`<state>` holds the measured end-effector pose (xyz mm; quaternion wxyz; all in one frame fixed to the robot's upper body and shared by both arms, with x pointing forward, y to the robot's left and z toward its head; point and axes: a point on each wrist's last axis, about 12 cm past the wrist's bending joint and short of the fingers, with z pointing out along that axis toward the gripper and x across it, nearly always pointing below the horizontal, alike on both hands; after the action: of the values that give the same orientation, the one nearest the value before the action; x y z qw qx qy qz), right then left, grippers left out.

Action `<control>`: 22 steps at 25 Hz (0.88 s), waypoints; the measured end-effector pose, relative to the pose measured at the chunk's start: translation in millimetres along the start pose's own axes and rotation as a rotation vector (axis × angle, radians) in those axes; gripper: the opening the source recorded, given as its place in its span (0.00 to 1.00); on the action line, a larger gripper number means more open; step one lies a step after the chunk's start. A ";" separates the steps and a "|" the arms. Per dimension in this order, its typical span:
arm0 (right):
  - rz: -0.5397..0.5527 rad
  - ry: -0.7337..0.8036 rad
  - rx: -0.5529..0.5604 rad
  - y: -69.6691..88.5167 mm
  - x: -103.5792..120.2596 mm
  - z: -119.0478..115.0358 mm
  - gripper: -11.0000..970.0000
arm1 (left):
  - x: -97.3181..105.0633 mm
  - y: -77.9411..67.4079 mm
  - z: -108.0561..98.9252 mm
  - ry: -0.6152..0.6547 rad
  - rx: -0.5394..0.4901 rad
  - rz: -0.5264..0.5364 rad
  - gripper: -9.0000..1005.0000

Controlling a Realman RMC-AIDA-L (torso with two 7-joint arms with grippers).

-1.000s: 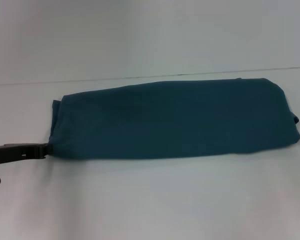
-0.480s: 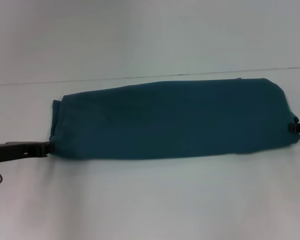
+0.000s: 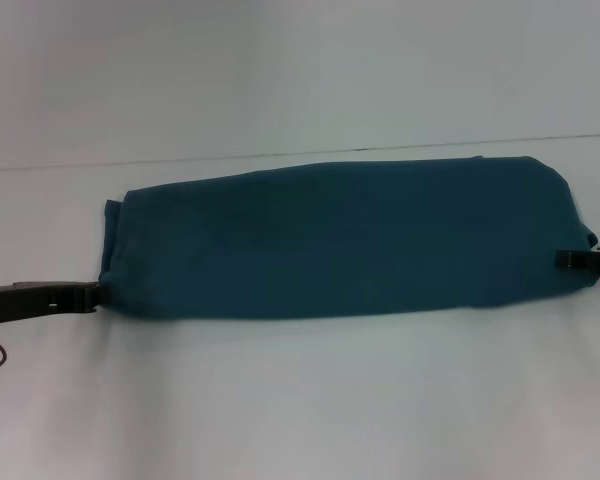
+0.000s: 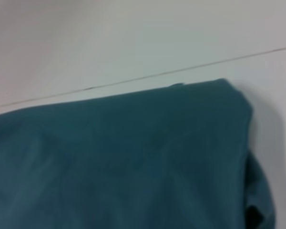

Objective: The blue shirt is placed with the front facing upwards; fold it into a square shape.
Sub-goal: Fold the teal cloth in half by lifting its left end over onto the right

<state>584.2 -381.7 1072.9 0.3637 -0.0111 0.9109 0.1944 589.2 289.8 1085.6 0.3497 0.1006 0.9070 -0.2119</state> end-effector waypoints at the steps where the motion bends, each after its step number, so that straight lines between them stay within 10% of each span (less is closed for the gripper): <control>1: -0.007 0.007 -0.003 1.8 0.0 2.0 0.58 | 0.0 -0.1 0.2 0.001 0.000 0.000 0.04; 22: 0.008 -0.010 0.020 -1.0 1.4 -0.4 0.07 | 1.2 0.9 1.4 -0.001 -0.008 0.005 0.03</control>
<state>583.0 -382.6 1071.9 0.3674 -0.0031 0.9111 0.1870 589.5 290.0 1083.6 0.3513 0.1015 0.9073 -0.2076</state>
